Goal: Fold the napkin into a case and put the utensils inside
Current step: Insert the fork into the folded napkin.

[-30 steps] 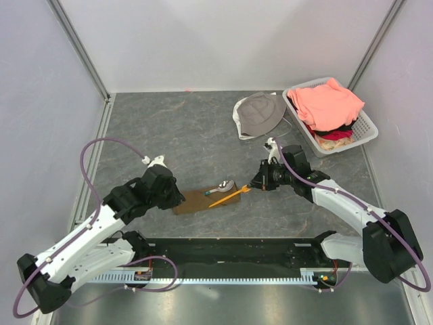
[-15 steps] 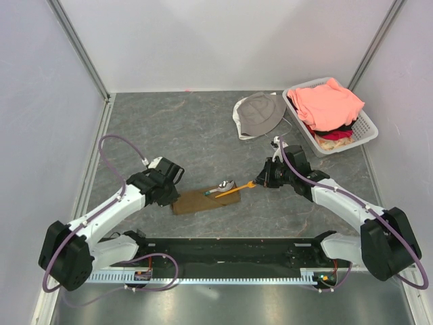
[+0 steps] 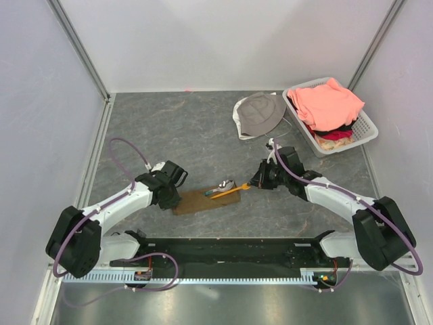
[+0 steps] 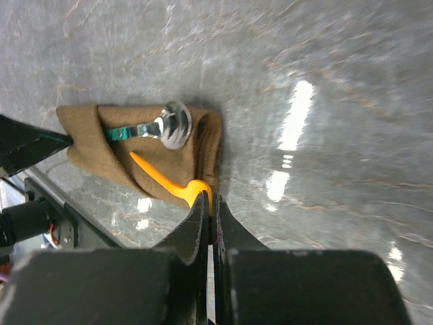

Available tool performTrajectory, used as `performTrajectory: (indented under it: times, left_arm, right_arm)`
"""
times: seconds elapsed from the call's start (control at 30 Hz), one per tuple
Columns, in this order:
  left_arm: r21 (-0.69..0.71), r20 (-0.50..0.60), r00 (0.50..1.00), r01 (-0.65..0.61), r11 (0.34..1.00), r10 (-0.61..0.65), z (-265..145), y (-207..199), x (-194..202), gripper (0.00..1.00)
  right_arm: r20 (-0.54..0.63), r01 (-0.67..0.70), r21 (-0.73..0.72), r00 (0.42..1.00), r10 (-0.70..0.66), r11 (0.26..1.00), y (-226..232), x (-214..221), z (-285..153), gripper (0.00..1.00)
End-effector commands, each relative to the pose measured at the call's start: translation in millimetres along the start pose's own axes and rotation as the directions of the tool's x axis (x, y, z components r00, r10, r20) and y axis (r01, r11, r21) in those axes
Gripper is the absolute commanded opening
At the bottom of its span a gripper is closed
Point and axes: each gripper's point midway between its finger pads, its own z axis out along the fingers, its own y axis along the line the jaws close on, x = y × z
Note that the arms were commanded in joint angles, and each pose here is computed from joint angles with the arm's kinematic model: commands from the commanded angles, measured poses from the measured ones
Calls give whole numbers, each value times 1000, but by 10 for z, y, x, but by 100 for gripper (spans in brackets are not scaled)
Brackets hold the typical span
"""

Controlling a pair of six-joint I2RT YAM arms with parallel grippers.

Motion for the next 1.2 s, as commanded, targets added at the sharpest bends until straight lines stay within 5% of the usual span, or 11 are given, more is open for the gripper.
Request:
performTrajectory:
  times: [0.0, 1.0, 1.17]
  left_arm:
    - [-9, 3, 999, 50, 999, -50, 80, 0, 10, 2]
    - [65, -27, 998, 60, 996, -58, 46, -79, 92, 2]
    - [87, -16, 998, 66, 994, -65, 1, -97, 73, 2]
  right_arm:
    - [19, -25, -46, 999, 26, 999, 161, 10, 101, 0]
    - [-108, -137, -132, 987, 123, 982, 788, 583, 737, 0]
    - [-121, -116, -118, 987, 102, 986, 771, 599, 766, 7]
